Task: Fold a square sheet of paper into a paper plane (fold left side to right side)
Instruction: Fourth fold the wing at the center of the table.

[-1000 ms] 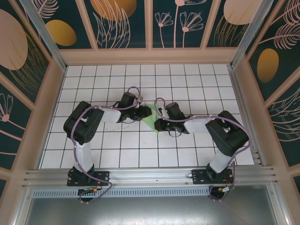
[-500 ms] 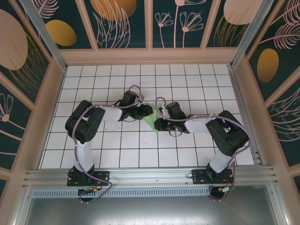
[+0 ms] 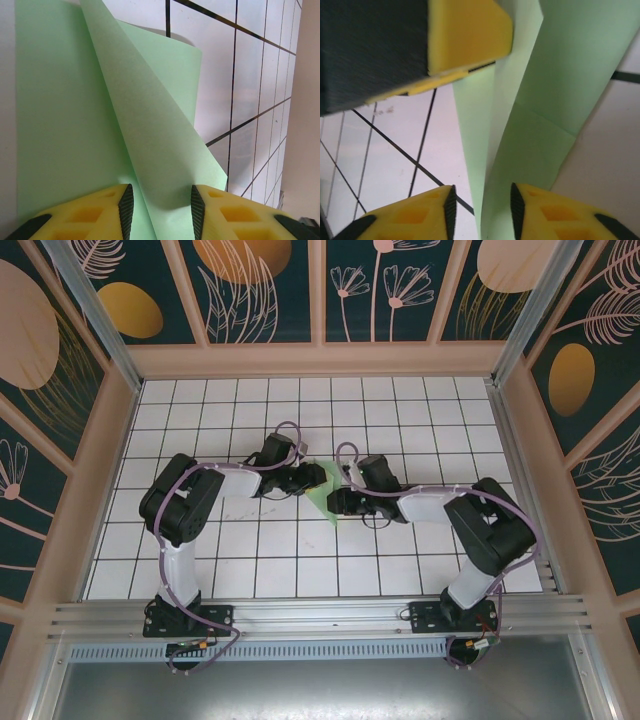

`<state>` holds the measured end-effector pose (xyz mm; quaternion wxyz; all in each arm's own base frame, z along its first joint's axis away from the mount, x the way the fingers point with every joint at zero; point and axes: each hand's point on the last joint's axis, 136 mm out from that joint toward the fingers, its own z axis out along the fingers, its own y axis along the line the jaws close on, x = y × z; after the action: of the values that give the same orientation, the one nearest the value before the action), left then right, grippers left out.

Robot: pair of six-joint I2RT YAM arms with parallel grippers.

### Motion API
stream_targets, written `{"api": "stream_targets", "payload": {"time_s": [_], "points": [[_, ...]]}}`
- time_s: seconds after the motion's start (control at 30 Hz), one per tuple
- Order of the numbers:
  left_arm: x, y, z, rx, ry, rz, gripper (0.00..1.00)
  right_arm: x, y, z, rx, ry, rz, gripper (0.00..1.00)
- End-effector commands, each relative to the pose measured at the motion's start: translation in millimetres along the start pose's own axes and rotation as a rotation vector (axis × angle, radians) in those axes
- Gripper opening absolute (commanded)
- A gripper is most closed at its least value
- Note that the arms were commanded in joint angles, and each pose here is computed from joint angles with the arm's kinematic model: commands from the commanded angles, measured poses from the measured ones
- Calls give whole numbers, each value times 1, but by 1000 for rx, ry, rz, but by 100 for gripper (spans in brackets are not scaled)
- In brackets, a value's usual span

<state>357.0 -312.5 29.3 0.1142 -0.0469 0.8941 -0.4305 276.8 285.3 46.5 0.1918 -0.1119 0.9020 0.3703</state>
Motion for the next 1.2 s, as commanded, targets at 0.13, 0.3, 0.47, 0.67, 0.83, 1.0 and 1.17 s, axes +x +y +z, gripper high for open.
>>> {"api": "stream_targets", "payload": {"time_s": [0.13, 0.3, 0.47, 0.67, 0.83, 1.0, 1.17], "points": [[11, 30, 8, -103, 22, -17, 39, -38, 9, -38, -93, -120, 21, 48], [11, 30, 8, -103, 22, -17, 39, -48, 1, -29, -119, -102, 80, 47], [12, 31, 7, -105, 23, -17, 39, -52, 0, -14, -145, -81, 105, 45], [11, 30, 7, -103, 22, -16, 39, -51, -1, -2, -150, -57, 113, 41], [11, 29, 6, -103, 21, -14, 39, -47, -2, 8, -156, -29, 121, 35], [11, 30, 7, -103, 22, -14, 39, -47, -4, 13, -154, -21, 124, 22], [12, 30, 6, -104, 23, -15, 39, -45, -11, 15, -121, -9, 122, 5]]}}
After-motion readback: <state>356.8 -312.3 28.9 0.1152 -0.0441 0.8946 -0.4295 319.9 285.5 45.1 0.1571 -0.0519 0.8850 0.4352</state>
